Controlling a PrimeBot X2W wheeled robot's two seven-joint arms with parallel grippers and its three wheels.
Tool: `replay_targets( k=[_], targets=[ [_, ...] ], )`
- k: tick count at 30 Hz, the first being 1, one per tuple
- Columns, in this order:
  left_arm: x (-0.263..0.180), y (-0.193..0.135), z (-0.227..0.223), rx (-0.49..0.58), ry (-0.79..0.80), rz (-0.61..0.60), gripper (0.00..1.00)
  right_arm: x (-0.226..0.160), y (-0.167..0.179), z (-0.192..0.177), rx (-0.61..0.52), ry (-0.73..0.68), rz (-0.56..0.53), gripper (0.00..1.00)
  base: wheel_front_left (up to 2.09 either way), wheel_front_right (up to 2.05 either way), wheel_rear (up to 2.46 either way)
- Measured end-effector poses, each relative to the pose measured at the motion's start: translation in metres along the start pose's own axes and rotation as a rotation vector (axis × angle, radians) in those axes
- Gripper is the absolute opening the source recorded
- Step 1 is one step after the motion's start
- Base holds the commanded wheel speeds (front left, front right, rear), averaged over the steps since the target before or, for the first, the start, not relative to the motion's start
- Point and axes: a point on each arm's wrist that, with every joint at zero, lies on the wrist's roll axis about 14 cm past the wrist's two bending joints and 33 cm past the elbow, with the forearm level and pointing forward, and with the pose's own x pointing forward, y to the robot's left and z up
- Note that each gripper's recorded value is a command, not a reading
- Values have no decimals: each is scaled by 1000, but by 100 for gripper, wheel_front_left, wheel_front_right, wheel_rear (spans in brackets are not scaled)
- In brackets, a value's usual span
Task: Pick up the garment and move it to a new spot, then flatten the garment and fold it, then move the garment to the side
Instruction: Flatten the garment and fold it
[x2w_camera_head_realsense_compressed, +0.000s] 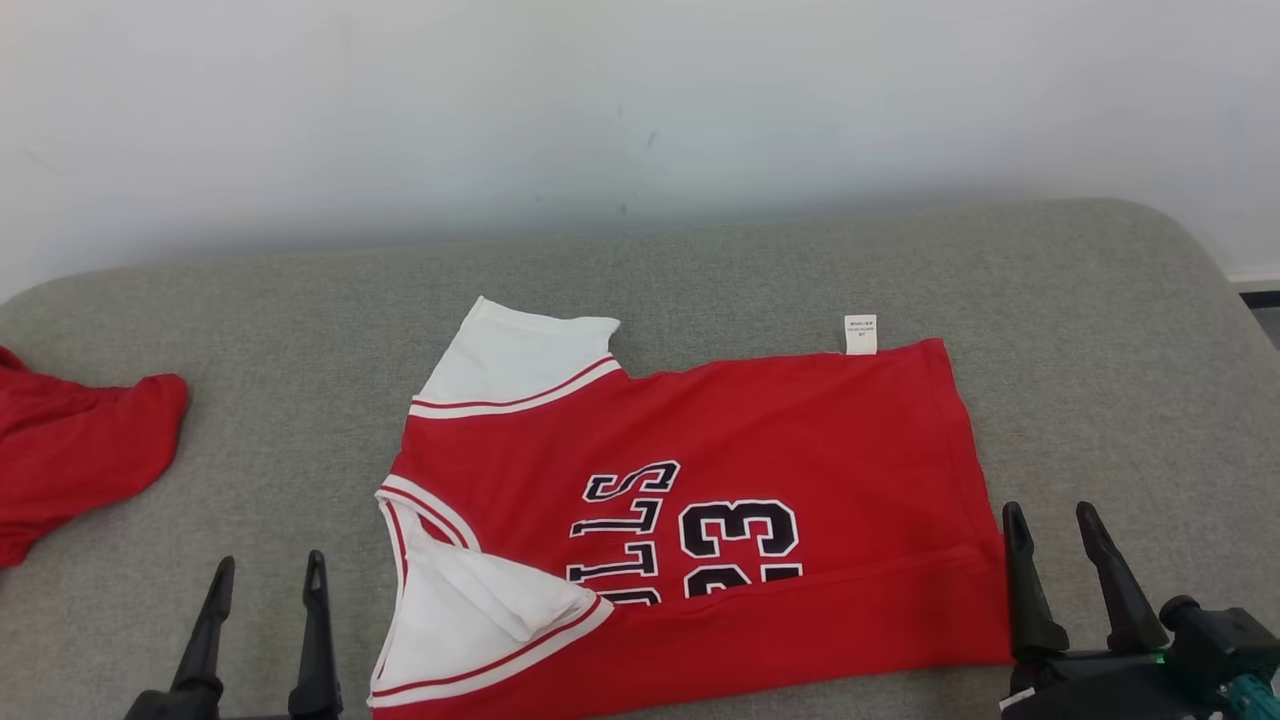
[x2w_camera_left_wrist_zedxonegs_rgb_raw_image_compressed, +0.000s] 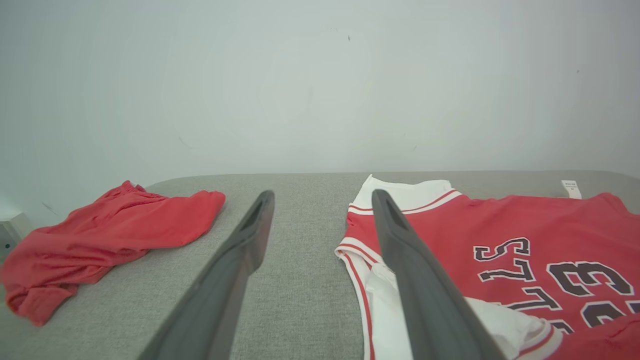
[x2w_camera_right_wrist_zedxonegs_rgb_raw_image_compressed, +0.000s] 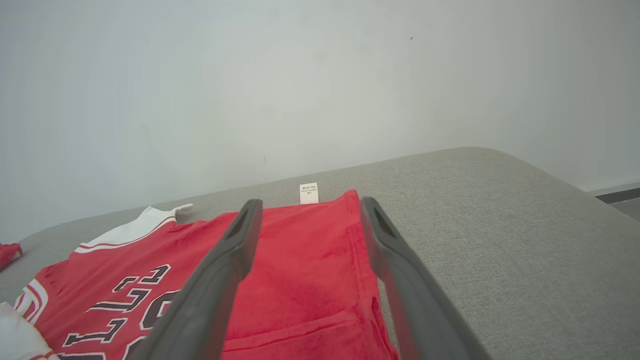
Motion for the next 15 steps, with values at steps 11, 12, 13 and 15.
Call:
replay_targets(
  k=[11, 12, 13, 15],
  targets=[
    [-1, 13, -17, 30, 53, 23, 100, -1, 4, -23, -25, 54, 0, 100, 0, 0, 0],
    [-2, 15, -18, 35, 56, 26, 100, -1, 4, -24, -30, 58, 2, 100, 0, 0, 0],
    [-2, 16, -18, 39, 57, 29, 100, -1, 5, -24, -34, 57, 5, 100, 0, 0, 0],
    [-2, 18, -18, 51, 60, 32, 100, 0, 7, -21, -38, 48, 11, 100, 0, 0, 0]
  ],
)
